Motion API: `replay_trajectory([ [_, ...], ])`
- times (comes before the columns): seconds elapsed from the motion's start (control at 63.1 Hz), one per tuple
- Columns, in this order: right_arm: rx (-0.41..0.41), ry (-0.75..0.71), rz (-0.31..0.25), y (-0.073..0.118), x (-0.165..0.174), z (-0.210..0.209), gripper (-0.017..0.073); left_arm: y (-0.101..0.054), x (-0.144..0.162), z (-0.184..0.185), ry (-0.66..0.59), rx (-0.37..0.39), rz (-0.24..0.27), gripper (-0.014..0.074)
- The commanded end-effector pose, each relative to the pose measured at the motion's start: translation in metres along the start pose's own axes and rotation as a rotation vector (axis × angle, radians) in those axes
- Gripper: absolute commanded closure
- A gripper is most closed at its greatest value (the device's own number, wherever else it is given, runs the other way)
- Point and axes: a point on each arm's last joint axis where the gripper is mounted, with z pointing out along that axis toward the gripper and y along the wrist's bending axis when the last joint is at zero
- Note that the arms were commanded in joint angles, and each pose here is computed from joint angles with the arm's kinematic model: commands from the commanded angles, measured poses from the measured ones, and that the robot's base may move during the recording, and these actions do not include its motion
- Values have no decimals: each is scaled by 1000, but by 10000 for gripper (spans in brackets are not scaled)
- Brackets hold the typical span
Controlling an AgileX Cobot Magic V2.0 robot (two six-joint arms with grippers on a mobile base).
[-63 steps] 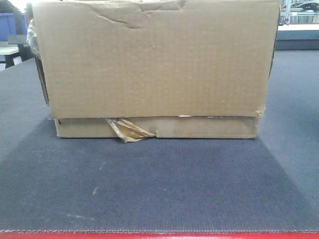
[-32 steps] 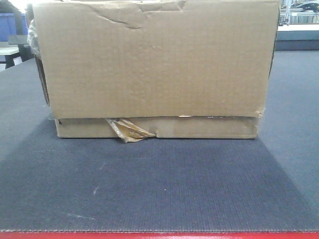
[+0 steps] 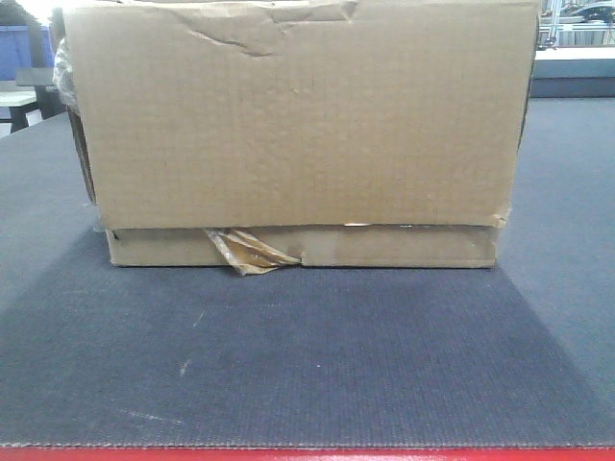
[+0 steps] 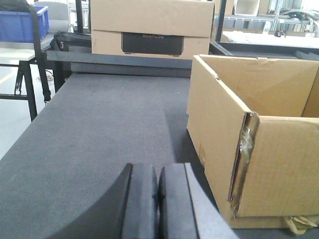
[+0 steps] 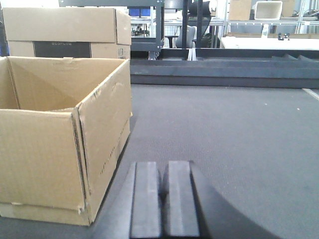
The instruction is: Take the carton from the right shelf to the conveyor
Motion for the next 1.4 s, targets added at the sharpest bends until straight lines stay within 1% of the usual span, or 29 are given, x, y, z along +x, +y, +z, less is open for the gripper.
replay_trajectory([
  [0.0, 9, -45, -15, 0, -3, -1, 634, 0, -1, -1, -22, 2, -2, 593],
  [0.65, 9, -47, -15, 0, -3, -1, 634, 0, -1, -1, -24, 4, -5, 593],
  [0.729, 9, -47, -15, 0, -3, -1, 634, 0, -1, -2, -27, -16, -10, 593],
  [0.761, 9, -47, -15, 0, -3, -1, 634, 1, 0, -2, -26, -31, -2, 593],
  [0.808, 9, -47, -15, 0, -3, -1, 634, 1, 4, -2, -29, -41, 23, 593],
  [0.856, 9, -47, -15, 0, -3, -1, 634, 1, 11, -1, -45, -46, 34, 593],
  [1.015, 9, -47, -15, 0, -3, -1, 634, 2, 43, 2, -112, -55, 32, 593],
  [1.062, 9, -47, -15, 0, -3, -1, 634, 2, 56, 5, -111, -51, 33, 593],
  [1.126, 9, -47, -15, 0, -3, -1, 634, 3, 73, 11, -75, -45, 17, 593],
  [1.189, 9, -49, -15, 0, -4, -1, 634, 3, 87, 15, -65, -43, 0, 593],
  [1.252, 9, -49, -15, 0, -4, -1, 634, 3, 97, 18, -69, -41, -7, 593],
  [1.3, 9, -49, -15, 0, -4, -1, 634, 3, 93, 17, -116, -40, -5, 593],
  [1.332, 9, -49, -15, 0, -4, -1, 634, 3, 96, 18, -79, -47, -6, 593],
  [1.379, 8, -51, -15, 0, -4, -1, 634, 4, 97, 18, -72, -55, -7, 593],
])
